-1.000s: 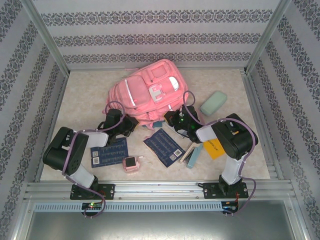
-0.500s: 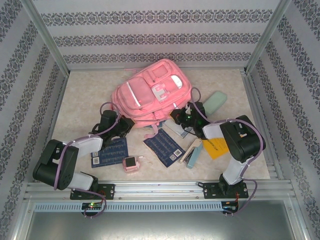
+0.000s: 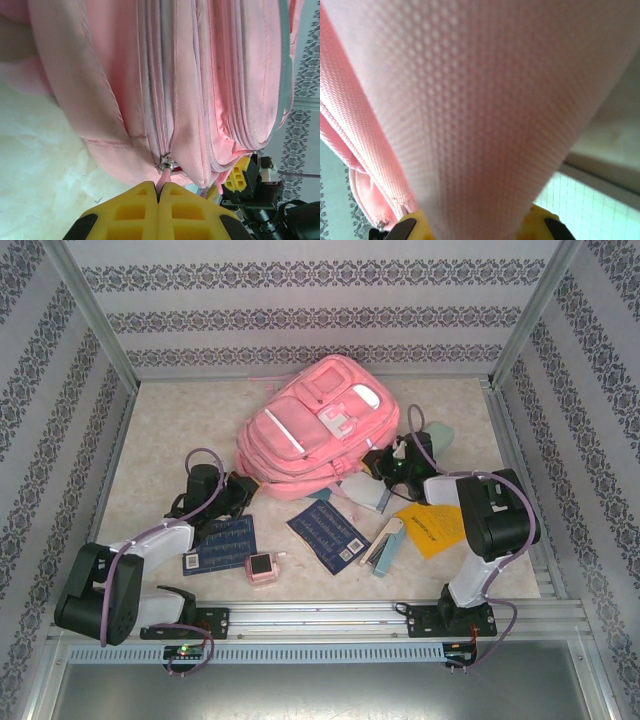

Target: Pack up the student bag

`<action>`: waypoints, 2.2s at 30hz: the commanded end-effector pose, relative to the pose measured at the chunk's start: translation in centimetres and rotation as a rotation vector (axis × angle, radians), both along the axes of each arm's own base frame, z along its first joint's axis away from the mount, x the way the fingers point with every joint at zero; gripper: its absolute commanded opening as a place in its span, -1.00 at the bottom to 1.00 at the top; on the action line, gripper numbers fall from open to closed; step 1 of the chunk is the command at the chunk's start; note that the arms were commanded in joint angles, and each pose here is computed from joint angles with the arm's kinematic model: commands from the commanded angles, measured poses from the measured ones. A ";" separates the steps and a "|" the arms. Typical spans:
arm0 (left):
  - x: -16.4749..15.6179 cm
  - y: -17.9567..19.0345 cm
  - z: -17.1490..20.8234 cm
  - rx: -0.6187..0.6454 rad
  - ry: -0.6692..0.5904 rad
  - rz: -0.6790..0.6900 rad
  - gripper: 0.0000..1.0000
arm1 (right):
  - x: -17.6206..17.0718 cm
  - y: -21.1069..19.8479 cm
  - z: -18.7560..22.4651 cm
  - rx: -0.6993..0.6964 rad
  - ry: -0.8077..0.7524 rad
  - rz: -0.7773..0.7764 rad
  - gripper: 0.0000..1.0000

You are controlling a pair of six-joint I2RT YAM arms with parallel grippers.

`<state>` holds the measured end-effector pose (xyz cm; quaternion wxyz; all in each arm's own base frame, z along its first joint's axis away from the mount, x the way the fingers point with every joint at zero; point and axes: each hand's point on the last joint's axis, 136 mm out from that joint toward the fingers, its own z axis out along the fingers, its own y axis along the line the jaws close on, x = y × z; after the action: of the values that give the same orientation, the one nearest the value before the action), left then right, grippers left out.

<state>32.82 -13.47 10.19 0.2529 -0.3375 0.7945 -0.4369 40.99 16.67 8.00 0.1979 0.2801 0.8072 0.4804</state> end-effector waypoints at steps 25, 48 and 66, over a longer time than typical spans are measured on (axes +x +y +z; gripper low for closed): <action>-0.8 -0.8 2.0 0.236 -0.003 -0.164 -1.00 | -6.6 7.3 9.0 -0.551 -0.384 0.450 0.07; 1.4 -2.5 -1.6 1.031 0.182 -0.579 0.03 | -7.1 7.5 7.2 -0.609 -0.316 0.459 0.04; 4.2 -3.0 -5.1 1.115 0.223 -0.640 -0.46 | -6.9 7.0 6.7 -0.531 -0.296 0.437 -0.05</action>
<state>36.86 -16.42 5.68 0.1716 0.0378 0.9844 0.0119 34.33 23.46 14.11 0.2674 -0.0306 0.9125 0.3081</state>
